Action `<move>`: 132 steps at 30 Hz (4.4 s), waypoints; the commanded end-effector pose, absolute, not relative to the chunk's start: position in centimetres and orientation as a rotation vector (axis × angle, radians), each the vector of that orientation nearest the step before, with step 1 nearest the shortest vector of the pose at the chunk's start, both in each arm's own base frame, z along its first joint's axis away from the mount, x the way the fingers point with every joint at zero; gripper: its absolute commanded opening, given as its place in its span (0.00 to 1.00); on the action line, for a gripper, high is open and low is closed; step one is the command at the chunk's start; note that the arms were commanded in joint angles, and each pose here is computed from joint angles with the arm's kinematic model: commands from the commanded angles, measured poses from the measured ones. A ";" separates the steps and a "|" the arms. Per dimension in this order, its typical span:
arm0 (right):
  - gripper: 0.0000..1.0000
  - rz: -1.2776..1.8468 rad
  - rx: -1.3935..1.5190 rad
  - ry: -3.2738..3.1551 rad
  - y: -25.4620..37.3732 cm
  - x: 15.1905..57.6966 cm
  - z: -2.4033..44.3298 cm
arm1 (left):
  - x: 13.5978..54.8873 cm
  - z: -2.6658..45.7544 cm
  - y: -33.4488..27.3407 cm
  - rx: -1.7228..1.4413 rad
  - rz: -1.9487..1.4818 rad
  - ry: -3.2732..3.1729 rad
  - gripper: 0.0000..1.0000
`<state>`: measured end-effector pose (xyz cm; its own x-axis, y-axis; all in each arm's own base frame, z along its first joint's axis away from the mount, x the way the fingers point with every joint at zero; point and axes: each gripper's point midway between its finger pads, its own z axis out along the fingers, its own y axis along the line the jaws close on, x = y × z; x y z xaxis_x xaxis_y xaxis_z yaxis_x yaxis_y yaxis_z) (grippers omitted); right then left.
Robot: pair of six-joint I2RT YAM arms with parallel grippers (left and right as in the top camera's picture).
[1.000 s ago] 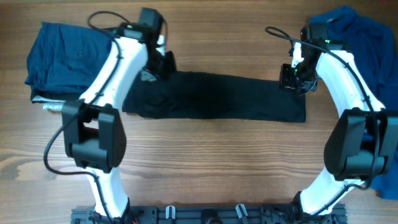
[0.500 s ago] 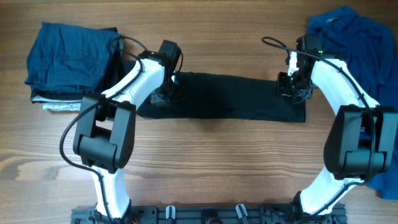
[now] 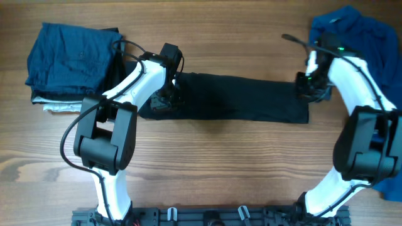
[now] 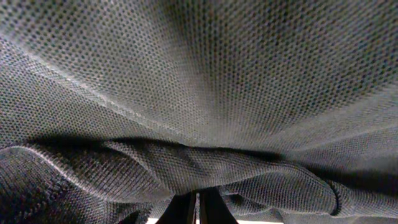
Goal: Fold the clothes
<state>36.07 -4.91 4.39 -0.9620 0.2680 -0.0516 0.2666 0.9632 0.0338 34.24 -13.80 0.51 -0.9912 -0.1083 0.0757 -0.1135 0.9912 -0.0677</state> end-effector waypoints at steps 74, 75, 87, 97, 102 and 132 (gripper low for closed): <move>0.04 0.455 -0.308 2.902 12.2 38.3 9.0 | 39.9 22.0 -2.0 0.775 0.182 -3.502 0.29; 0.04 0.442 -0.310 2.909 12.2 38.3 8.7 | 39.8 22.0 -2.0 0.774 0.182 -3.501 0.29; 0.04 0.464 -0.160 2.980 12.7 38.8 5.6 | 39.7 21.9 -2.0 0.773 0.179 -3.496 0.29; 0.04 0.557 -0.168 2.980 14.3 38.3 5.9 | 39.7 21.9 -2.0 0.774 0.179 -3.496 0.32; 0.04 0.561 -0.240 2.980 16.2 37.7 5.9 | 39.7 21.9 -2.0 0.774 0.178 -3.496 0.32; 0.10 0.633 -0.362 3.000 17.8 33.0 -1.0 | 39.7 21.9 -2.0 0.773 0.178 -3.496 0.33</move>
<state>34.30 17.39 0.38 -0.9703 -0.2049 -0.1284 -0.2387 0.8971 0.3719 39.60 -2.39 22.08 -0.8222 -0.4055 -0.3995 -0.3590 0.9140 -0.1890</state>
